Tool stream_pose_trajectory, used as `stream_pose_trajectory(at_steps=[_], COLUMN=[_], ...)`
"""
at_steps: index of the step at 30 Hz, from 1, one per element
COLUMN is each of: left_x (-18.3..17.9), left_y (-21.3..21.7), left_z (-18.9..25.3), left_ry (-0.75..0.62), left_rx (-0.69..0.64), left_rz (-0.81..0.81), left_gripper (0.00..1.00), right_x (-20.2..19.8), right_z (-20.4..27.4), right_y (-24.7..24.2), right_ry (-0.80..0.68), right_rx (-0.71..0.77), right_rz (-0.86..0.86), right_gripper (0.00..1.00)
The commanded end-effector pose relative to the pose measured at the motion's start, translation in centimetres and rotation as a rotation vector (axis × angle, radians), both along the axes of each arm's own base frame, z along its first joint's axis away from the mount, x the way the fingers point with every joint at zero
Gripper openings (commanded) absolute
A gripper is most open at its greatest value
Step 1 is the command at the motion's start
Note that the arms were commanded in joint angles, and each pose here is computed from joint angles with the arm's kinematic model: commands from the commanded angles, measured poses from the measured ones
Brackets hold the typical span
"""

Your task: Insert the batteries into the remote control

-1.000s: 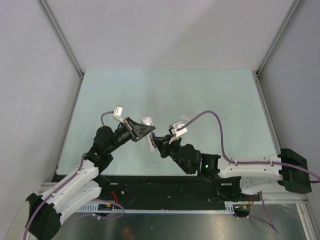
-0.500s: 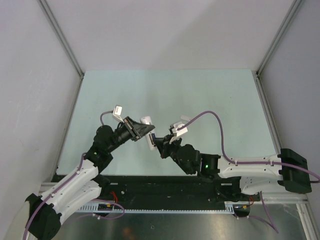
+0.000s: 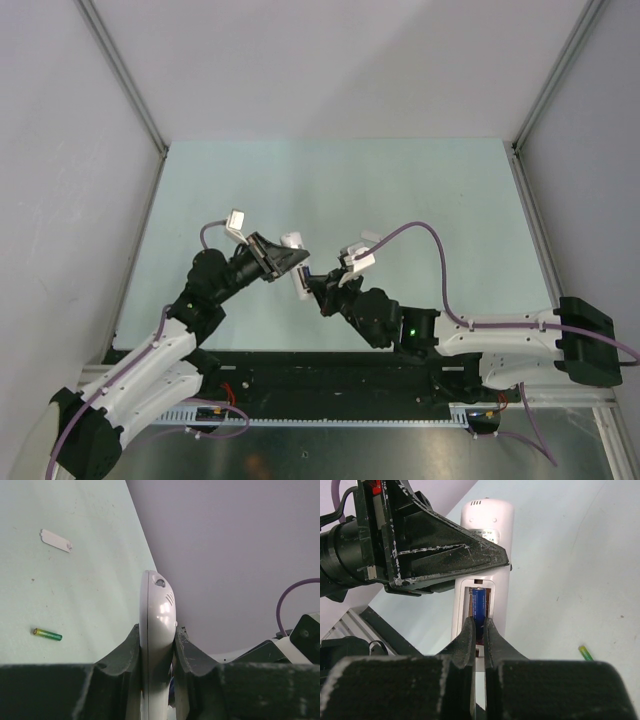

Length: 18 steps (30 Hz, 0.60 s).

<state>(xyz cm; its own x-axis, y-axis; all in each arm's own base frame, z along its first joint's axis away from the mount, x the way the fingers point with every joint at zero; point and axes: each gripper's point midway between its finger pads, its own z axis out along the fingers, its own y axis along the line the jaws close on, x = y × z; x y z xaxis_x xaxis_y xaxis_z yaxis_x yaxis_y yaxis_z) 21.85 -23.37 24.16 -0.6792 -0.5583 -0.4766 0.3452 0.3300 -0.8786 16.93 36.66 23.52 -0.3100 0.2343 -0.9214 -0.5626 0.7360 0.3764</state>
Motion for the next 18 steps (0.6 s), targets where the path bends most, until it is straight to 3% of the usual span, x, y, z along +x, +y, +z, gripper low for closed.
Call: stream_pose_trajectory(at_steps=[1, 18], left_x=[-1.7, -2.3], left_y=[-0.4, -0.1], left_z=[9.1, 10.0], left_ry=[-0.2, -0.243], left_rx=[-0.169, -0.172], left_rz=[-0.068, -0.075], left_gripper=[0.0, 0.0], right_x=[-0.2, 0.1], right_z=[-4.5, -4.7], right_y=[-0.4, -1.4], right_ry=[0.049, 0.069], right_rx=[-0.129, -0.143], right_rz=[0.013, -0.014], right_gripper=[0.0, 0.0])
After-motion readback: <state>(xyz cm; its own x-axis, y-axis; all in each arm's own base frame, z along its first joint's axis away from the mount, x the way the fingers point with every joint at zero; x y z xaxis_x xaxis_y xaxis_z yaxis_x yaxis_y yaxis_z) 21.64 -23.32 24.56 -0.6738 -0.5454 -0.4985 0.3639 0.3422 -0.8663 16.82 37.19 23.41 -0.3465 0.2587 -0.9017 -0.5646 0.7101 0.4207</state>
